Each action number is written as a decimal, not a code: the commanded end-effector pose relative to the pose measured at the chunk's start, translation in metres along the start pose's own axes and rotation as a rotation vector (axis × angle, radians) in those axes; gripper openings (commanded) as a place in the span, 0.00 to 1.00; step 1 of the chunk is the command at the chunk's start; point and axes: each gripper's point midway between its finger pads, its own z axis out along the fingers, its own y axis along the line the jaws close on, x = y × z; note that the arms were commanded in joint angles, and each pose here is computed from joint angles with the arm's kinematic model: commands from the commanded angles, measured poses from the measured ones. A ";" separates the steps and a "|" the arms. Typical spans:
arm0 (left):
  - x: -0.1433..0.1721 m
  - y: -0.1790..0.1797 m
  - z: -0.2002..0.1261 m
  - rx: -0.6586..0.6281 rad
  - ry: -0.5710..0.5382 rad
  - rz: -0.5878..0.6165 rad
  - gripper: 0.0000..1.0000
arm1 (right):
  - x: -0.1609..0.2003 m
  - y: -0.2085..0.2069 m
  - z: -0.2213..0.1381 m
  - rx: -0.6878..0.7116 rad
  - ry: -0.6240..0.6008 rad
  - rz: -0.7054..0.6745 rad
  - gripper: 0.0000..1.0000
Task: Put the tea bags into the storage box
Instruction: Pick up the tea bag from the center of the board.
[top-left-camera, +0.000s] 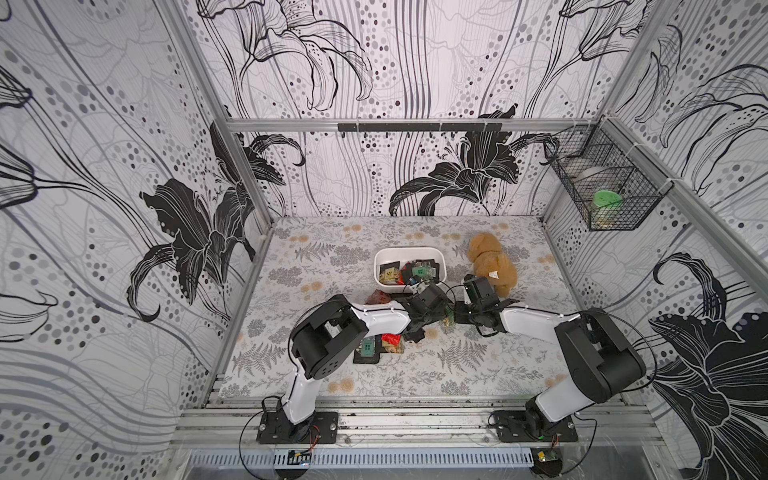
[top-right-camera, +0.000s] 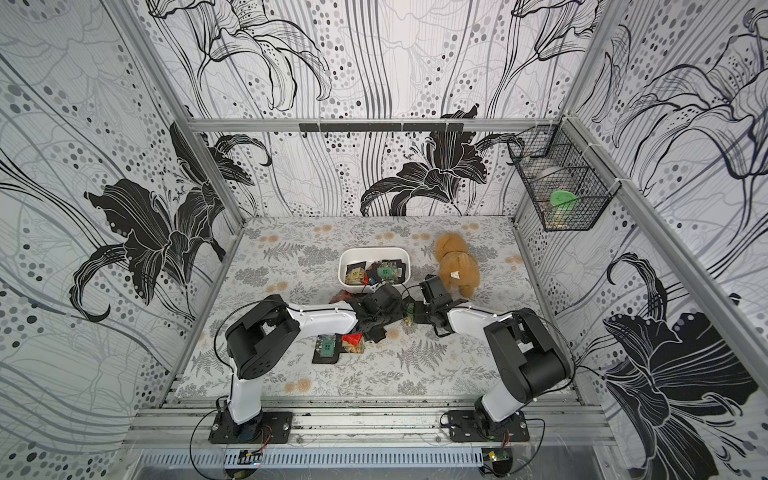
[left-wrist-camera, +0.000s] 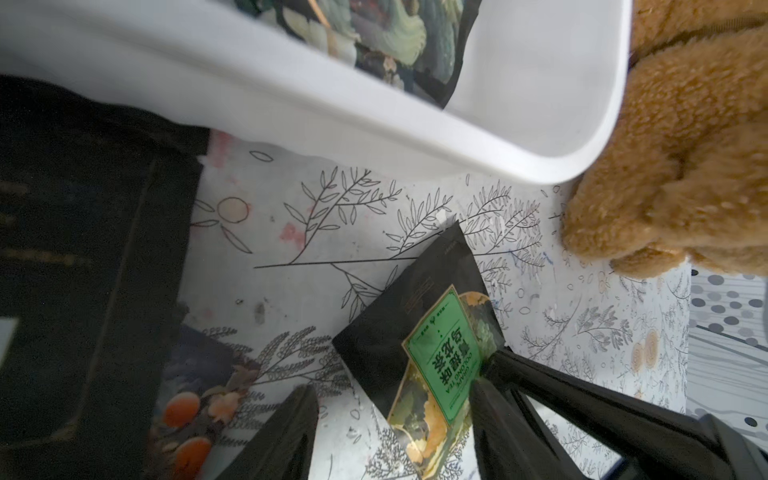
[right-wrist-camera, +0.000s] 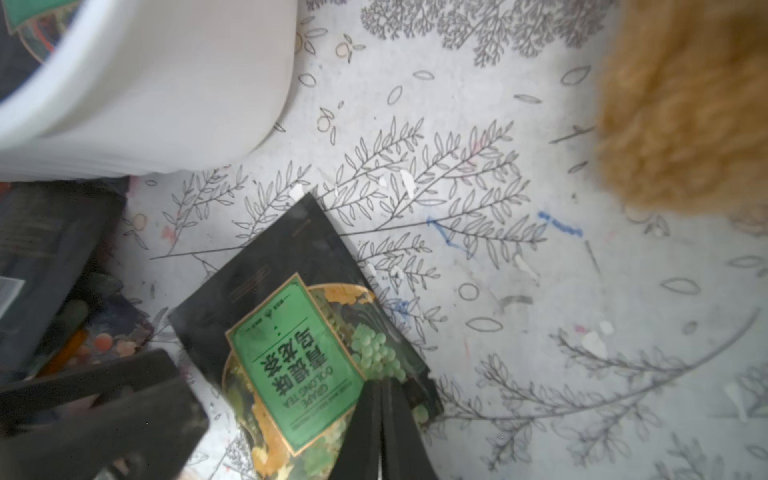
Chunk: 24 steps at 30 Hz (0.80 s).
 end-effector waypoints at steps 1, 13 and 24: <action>-0.003 0.004 0.005 -0.020 -0.001 0.015 0.62 | 0.006 -0.007 0.004 0.033 0.040 -0.009 0.08; 0.013 0.016 0.018 -0.018 0.035 -0.009 0.58 | 0.007 -0.002 0.004 0.008 0.043 -0.014 0.09; 0.034 0.015 0.026 0.029 0.087 -0.046 0.51 | 0.011 -0.001 0.007 -0.005 0.060 -0.013 0.08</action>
